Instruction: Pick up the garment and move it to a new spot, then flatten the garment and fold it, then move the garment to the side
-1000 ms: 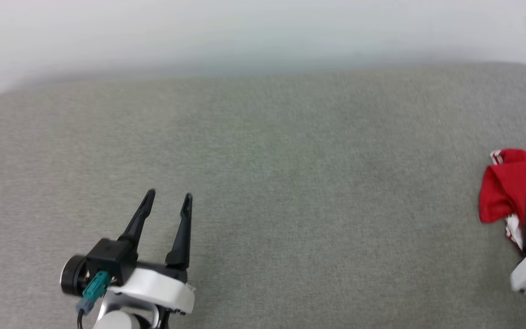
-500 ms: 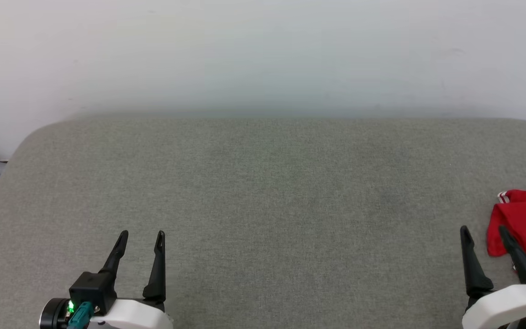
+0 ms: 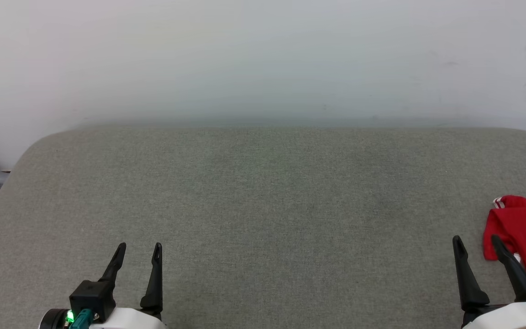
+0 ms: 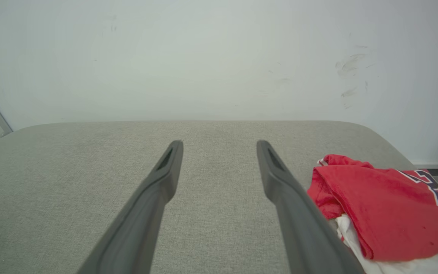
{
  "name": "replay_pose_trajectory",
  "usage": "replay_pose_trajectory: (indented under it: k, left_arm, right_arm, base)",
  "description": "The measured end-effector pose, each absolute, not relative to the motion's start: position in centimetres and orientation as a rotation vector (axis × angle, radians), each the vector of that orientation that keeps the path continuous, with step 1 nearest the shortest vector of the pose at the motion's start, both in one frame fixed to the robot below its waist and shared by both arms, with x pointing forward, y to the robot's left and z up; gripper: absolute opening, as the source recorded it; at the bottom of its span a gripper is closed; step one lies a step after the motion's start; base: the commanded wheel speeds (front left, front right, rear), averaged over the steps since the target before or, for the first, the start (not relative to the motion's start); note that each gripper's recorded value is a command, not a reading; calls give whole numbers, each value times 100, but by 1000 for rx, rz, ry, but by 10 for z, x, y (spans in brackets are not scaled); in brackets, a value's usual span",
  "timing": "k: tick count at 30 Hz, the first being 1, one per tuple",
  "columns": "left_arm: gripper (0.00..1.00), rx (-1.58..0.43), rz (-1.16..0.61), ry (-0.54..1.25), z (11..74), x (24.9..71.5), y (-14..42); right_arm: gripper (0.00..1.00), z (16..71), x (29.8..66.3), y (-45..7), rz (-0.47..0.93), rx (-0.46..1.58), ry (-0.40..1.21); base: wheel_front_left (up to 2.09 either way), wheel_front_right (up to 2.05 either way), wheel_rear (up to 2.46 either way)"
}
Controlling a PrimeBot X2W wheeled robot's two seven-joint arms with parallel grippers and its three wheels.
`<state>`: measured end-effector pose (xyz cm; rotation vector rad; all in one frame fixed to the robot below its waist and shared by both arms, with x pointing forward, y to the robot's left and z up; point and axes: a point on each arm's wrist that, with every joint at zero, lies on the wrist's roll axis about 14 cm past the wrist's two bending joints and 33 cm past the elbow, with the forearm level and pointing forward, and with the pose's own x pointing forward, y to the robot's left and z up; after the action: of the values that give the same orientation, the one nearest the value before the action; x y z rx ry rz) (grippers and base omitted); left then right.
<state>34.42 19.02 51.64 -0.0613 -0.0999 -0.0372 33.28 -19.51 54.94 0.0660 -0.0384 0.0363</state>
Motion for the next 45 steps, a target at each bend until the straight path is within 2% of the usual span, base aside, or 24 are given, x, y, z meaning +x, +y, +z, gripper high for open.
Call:
replay_pose_trajectory:
  k: [20,21,28,45]
  left_arm:
    - [100,-66,-32,-83,510,347,191]
    - [0,-71,-30,-79,508,346,191]
    - [0,-153,-3,4,486,341,194]
    - [0,-498,64,50,482,350,203]
  right_arm:
    - [100,542,339,-192,45,77,-20]
    - [0,540,339,-192,46,78,-14]
    - [0,519,336,-192,40,161,49]
    - [0,513,347,-191,38,510,55]
  base:
    - [0,0,0]
    - [0,0,0]
    - [0,0,0]
    - [0,0,0]
